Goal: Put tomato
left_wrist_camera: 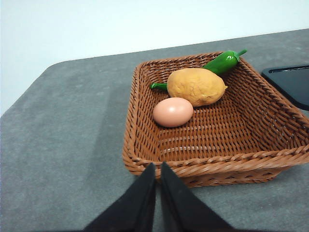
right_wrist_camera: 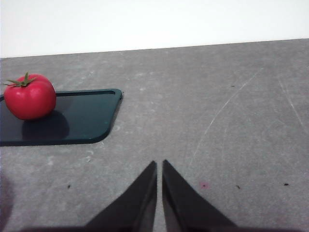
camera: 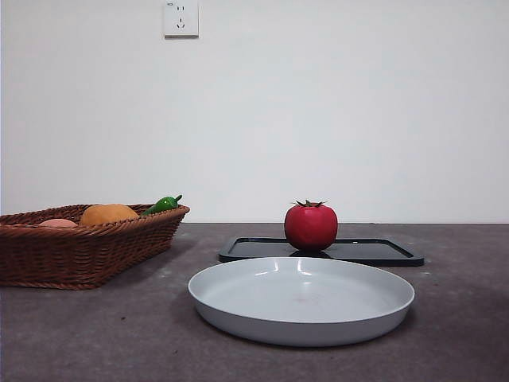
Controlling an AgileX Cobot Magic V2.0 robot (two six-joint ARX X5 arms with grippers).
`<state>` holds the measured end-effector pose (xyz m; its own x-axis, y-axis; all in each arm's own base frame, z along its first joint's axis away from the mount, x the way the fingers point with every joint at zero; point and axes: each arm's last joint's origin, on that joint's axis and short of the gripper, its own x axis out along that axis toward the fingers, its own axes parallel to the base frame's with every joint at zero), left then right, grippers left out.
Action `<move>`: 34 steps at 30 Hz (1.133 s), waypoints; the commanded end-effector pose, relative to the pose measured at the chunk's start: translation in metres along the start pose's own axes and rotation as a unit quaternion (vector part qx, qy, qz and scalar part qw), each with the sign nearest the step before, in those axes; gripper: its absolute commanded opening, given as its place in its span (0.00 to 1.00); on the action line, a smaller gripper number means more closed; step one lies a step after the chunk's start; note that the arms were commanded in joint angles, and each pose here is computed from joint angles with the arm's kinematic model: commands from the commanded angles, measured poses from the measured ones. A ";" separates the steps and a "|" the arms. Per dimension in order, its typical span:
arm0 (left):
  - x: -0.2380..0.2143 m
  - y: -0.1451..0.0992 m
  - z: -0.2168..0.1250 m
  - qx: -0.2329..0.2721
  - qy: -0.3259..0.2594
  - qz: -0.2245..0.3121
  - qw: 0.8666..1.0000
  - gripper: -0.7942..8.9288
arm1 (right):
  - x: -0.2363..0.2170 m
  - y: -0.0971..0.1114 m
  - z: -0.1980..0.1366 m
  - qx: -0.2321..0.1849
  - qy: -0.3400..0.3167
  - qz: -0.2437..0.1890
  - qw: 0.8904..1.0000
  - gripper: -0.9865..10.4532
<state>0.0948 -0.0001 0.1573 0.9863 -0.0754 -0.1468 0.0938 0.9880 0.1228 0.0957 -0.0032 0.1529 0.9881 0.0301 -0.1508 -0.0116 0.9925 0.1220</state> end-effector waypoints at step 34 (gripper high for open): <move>0.002 0.000 -0.007 -0.003 0.014 0.001 1.000 0.10 | 0.000 0.000 -0.001 0.007 -0.001 -0.002 1.000 0.09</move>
<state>0.0948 -0.0001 0.1573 0.9863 -0.0754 -0.1468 0.0938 0.9880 0.1228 0.0957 -0.0032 0.1530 0.9882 0.0301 -0.1505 -0.0116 0.9924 0.1224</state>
